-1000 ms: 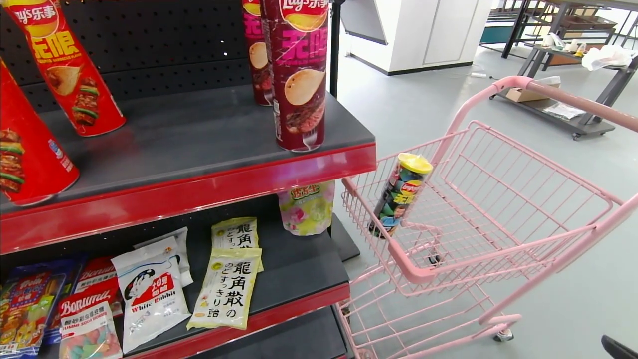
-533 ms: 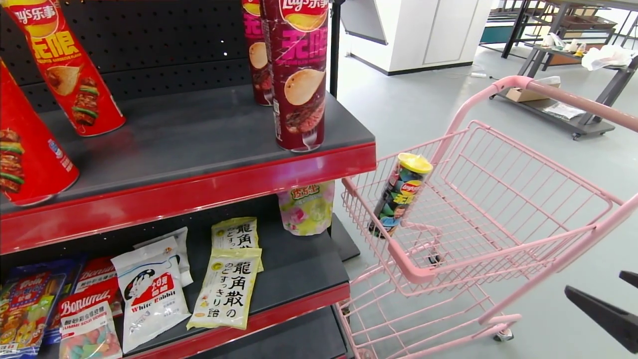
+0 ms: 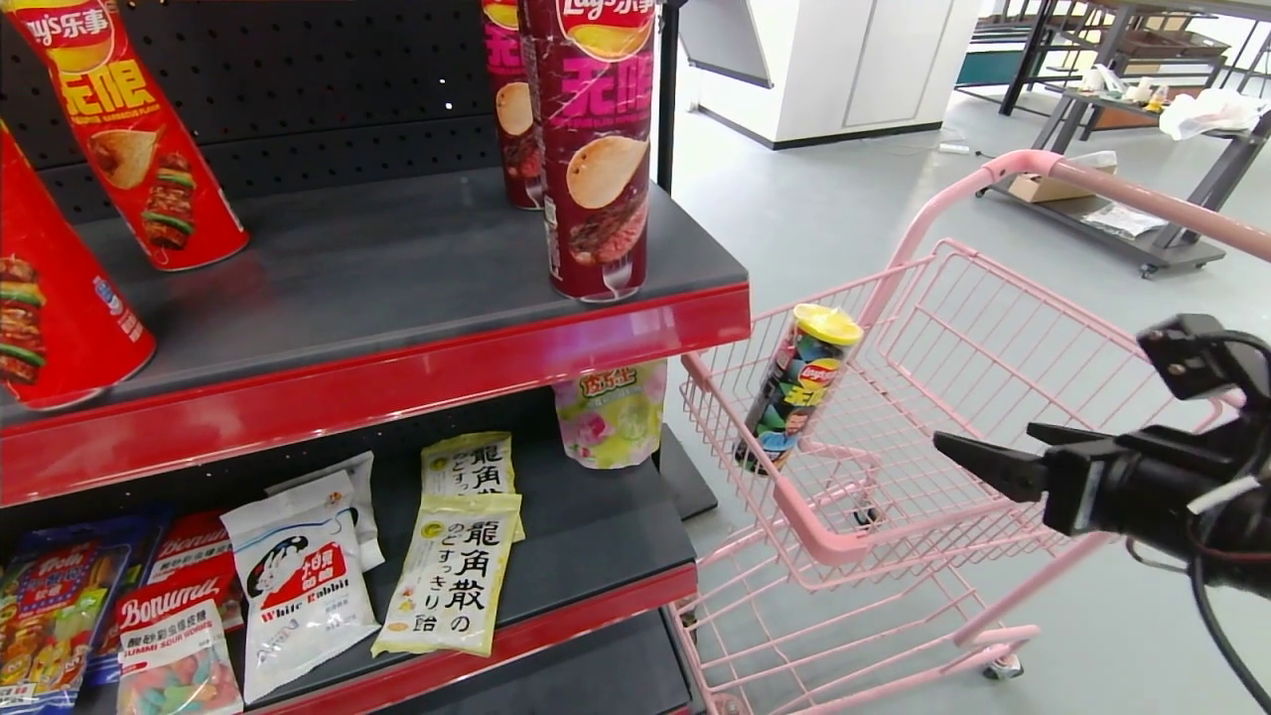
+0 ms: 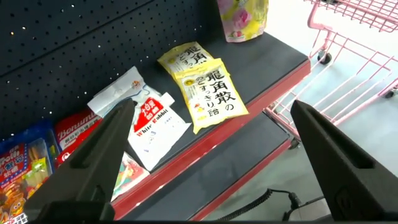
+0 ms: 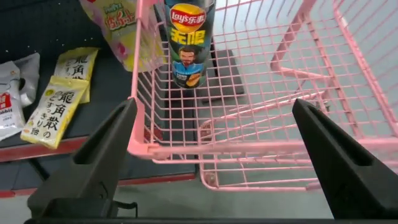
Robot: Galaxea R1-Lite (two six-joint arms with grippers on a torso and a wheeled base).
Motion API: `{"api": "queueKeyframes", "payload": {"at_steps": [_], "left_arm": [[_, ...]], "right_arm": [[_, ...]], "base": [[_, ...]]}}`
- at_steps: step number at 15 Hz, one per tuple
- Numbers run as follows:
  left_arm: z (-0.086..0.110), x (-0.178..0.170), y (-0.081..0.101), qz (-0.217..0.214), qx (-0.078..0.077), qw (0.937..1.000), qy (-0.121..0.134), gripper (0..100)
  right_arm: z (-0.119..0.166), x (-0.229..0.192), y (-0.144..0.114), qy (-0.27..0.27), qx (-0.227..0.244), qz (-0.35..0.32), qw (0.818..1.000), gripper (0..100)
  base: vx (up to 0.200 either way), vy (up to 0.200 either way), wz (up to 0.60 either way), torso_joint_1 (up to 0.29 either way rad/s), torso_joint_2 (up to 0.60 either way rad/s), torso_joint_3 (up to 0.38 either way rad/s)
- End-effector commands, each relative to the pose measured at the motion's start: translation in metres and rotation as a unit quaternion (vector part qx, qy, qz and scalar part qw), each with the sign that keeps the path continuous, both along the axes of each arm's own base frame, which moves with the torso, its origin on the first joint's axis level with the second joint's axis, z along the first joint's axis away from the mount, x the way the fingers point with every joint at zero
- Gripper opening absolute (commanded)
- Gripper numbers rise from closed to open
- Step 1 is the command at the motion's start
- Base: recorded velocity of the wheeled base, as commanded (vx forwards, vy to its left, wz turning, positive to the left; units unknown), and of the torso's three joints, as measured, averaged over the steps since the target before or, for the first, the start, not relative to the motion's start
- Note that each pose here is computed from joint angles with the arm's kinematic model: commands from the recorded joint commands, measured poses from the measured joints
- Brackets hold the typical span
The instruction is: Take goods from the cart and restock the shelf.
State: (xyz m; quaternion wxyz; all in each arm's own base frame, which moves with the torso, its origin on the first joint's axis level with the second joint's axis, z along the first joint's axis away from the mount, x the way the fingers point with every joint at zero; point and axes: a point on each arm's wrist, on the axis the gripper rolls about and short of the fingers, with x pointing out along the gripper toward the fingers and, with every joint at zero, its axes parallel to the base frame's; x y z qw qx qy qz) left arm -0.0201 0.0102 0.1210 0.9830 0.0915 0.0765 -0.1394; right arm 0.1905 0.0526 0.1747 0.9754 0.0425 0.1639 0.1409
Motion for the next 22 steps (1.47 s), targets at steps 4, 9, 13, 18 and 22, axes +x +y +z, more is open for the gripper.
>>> {"api": "queueKeyframes", "payload": {"at_steps": [4,9,13,18,22], "left_arm": [[-0.001,0.001,0.000,0.000,0.001,1.0000,0.004,100],[-0.005,0.002,-0.001,-0.001,0.004,0.9999,0.013,100],[-0.007,0.004,-0.002,-0.002,0.004,0.9996,0.027,100],[-0.007,0.005,-0.002,-0.002,0.000,0.9994,0.034,100],[-0.007,0.006,-0.002,-0.002,0.000,0.9994,0.035,100]], "right_arm": [[-0.019,0.081,0.022,0.018,0.011,0.003,1.000,100],[-0.026,0.109,0.035,0.026,0.027,0.006,0.999,100],[-0.030,0.126,0.046,0.031,0.045,0.024,0.998,100],[-0.047,0.153,0.054,0.016,0.050,0.027,0.998,100],[-0.059,0.172,0.068,0.019,0.051,0.041,0.998,100]], "base": [[0.000,0.000,0.00,0.000,0.00,0.000],[0.000,0.000,0.00,0.000,0.00,0.000],[0.000,0.000,0.00,0.000,0.00,0.000],[0.000,0.000,0.00,0.000,0.00,0.000],[0.000,0.000,0.00,0.000,0.00,0.000]]}}
